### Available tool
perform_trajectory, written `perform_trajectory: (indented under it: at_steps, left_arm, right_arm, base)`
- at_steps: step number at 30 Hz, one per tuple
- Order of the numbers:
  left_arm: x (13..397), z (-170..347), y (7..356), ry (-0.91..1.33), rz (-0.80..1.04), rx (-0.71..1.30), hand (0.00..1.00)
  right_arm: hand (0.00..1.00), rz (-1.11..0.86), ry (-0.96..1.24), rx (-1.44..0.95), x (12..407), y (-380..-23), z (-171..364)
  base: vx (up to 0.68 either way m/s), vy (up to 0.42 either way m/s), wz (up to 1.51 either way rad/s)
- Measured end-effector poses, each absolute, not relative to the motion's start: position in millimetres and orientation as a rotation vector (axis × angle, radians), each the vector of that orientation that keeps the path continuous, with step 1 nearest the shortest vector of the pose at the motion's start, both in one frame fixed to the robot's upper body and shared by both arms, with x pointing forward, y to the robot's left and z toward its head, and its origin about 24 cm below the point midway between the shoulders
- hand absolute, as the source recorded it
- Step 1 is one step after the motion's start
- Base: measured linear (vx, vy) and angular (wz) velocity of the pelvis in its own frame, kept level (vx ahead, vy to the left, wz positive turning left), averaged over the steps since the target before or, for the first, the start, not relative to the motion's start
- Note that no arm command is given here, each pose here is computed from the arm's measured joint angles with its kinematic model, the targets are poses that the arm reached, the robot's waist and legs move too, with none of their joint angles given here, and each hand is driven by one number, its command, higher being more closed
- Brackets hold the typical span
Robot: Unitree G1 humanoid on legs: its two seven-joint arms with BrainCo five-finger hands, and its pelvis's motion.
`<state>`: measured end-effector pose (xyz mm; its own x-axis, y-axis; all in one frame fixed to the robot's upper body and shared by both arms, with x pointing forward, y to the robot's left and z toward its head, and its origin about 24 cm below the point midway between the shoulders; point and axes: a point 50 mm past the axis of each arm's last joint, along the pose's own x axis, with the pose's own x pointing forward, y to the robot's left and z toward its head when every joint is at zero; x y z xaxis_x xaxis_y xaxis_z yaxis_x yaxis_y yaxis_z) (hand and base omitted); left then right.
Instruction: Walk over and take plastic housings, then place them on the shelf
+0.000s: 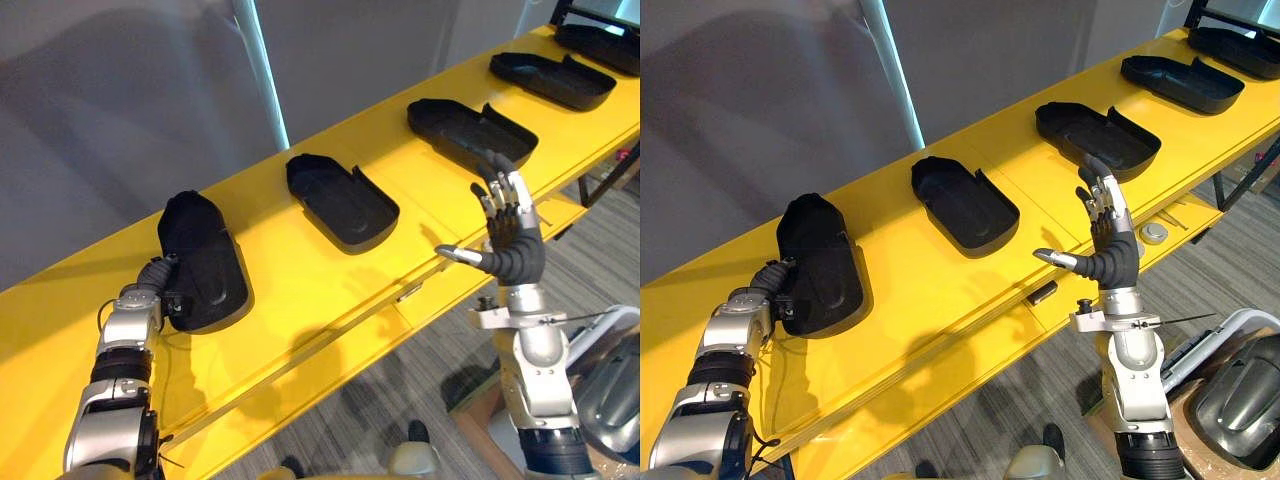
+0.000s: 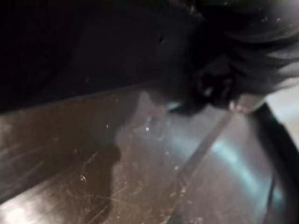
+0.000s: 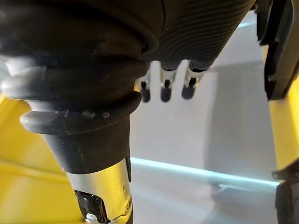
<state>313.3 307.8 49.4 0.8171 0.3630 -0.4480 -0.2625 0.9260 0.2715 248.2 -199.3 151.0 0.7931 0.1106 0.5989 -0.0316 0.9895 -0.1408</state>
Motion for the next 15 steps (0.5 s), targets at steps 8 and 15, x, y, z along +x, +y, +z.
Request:
perform_trajectory:
  at_steps: [8,15]
  left_arm:
    - [311.5,47.0,308.0,0.516,0.336,0.205,0.00]
    - [311.5,47.7,307.9,0.501,0.389,0.232,0.00]
  right_arm:
    - [0.00,0.101,-0.635,-0.121,249.4,-194.0,147.1]
    - [0.00,0.081,-0.636,-0.113,249.5,-194.4,147.0]
  base:
    - [0.00,0.000,0.00]
    - [0.00,0.000,0.00]
